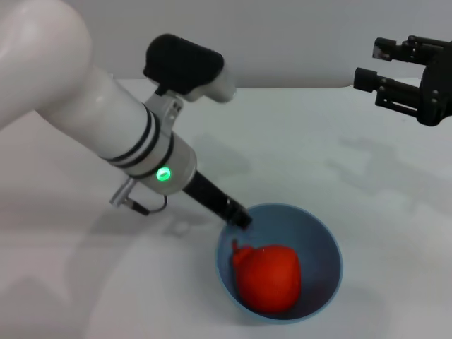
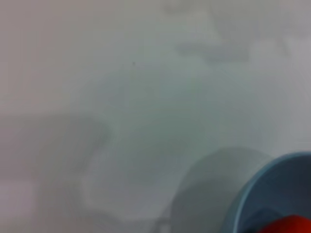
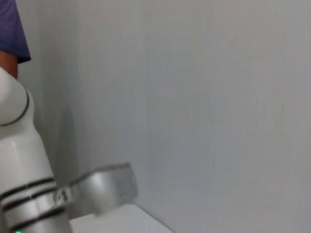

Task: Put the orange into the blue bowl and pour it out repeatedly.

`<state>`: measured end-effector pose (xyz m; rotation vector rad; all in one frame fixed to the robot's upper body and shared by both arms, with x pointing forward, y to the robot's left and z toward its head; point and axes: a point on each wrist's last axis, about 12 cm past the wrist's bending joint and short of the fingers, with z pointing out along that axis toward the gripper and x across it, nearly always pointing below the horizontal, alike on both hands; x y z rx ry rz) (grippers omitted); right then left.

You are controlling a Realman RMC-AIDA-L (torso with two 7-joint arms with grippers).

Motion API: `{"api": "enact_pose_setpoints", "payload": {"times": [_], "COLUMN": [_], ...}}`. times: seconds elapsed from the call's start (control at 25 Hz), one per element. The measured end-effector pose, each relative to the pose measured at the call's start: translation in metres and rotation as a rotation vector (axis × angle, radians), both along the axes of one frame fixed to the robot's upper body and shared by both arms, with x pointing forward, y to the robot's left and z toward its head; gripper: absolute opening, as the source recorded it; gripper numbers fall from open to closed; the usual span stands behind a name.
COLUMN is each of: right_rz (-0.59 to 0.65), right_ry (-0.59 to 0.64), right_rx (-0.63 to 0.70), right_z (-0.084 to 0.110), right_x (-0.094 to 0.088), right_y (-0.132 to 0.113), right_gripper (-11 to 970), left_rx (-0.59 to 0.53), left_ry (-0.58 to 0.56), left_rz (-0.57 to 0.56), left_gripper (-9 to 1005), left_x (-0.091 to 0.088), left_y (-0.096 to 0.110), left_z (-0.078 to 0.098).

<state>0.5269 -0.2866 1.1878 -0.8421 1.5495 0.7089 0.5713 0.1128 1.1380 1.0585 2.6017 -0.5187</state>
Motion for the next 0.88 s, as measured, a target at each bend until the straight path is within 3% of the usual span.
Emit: {"api": "enact_pose_setpoints", "payload": {"times": [0.16,0.24,0.36,0.56,0.6,0.64,0.72,0.8,0.88], "right_rz": [-0.003,-0.007,-0.020,-0.072,-0.084,-0.099,-0.131,-0.176,-0.250], "right_ry": [0.029,0.038,0.039,0.099,0.102,0.103,0.088,0.062,0.028], "right_rx": [0.014,0.015,0.010,0.037,0.041,0.051,0.098,0.174,0.275], "right_z": [-0.009,-0.016,-0.029,-0.050,-0.053,-0.057,-0.062,-0.066,-0.071], "right_x": [0.002,0.003,0.003,0.007,0.008,0.008,0.008,0.007,0.005], "right_y": [-0.001,-0.002,-0.006,-0.012,-0.013,-0.016,-0.020,-0.027,-0.036], "right_gripper": [530,530,530,530,530,530,530,530,530], "left_rx": [-0.095,-0.159,-0.333,-0.672,-0.672,-0.744,-1.000,-1.113,-1.245], "left_ry": [-0.066,-0.114,-0.190,-0.261,-0.261,-0.268,-0.317,-0.355,-0.479], "left_rz": [0.074,0.114,0.180,0.288,0.288,0.312,0.410,0.459,0.509], "left_gripper": [278,371,511,712,725,738,763,789,789], "left_x": [0.010,0.014,0.016,0.014,0.014,0.013,0.005,-0.003,-0.018], "left_y": [0.016,0.027,0.048,0.094,0.094,0.104,0.145,0.168,0.199], "left_z": [0.020,0.030,0.048,0.062,0.062,0.062,0.057,0.051,0.042]}}
